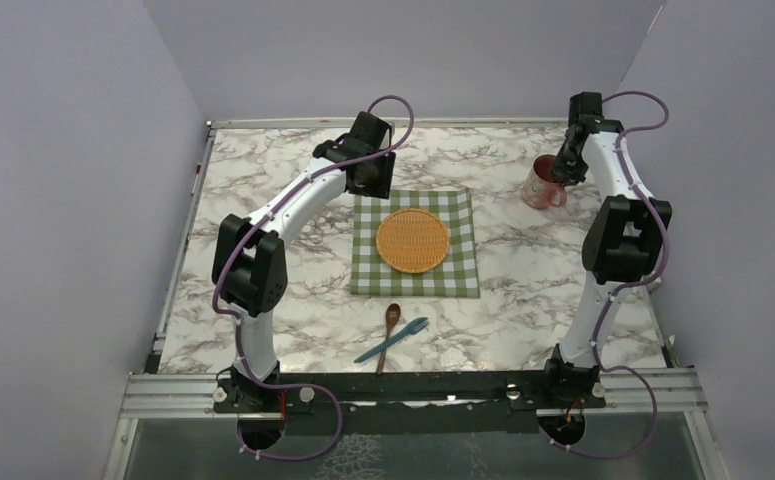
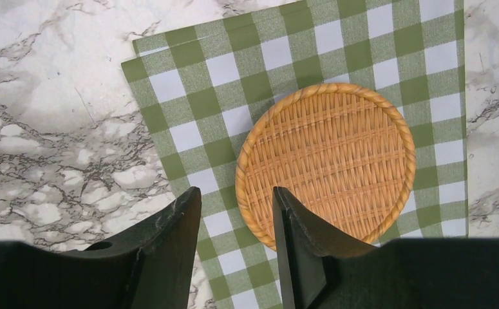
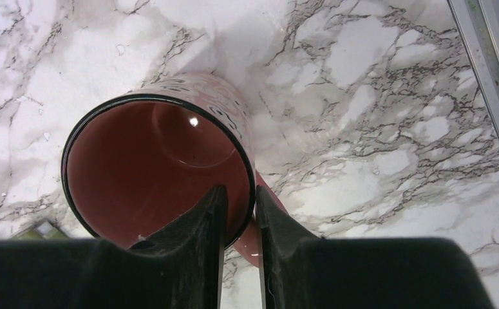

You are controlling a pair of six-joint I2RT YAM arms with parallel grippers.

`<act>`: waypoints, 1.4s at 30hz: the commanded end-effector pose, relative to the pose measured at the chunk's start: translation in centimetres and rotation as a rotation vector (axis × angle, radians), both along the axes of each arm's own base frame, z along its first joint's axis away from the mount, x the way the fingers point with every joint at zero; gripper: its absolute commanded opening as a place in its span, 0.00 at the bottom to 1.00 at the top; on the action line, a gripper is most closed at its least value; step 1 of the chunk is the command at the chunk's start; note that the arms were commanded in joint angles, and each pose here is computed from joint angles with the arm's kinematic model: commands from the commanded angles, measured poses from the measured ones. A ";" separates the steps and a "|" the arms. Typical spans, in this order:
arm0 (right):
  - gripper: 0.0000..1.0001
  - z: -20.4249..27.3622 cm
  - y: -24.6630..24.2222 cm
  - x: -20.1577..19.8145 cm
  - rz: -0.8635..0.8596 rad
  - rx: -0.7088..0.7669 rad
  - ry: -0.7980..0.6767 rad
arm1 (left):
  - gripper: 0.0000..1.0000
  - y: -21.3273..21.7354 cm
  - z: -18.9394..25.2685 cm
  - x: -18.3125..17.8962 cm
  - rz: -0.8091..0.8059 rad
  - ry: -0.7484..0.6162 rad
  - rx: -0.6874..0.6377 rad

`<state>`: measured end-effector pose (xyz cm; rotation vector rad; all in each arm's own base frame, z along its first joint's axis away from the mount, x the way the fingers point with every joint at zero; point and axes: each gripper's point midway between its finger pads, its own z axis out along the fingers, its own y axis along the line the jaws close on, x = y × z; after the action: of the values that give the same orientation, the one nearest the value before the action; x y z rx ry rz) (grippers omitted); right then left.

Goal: Set the dinner table for one person
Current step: Pick up the cup at the center of the board.

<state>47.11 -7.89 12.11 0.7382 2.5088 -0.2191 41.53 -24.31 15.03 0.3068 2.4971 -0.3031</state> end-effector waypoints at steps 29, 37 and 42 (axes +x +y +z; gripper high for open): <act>0.01 1.4 3.2 -1.2 0.135 0.138 -0.031 | 0.48 -1.6 0.2 0.5 -0.032 0.014 -0.056; 0.01 3.3 4.9 -2.0 0.202 0.160 -0.042 | 0.47 -1.7 0.3 0.6 -0.030 0.015 -0.063; 0.01 4.3 6.1 -2.5 0.238 0.158 -0.040 | 0.48 -1.8 0.2 0.6 -0.030 0.018 -0.065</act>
<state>44.95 -3.69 12.14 0.5665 2.6316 -0.0047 41.50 -25.35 14.13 0.3200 2.5260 -0.3596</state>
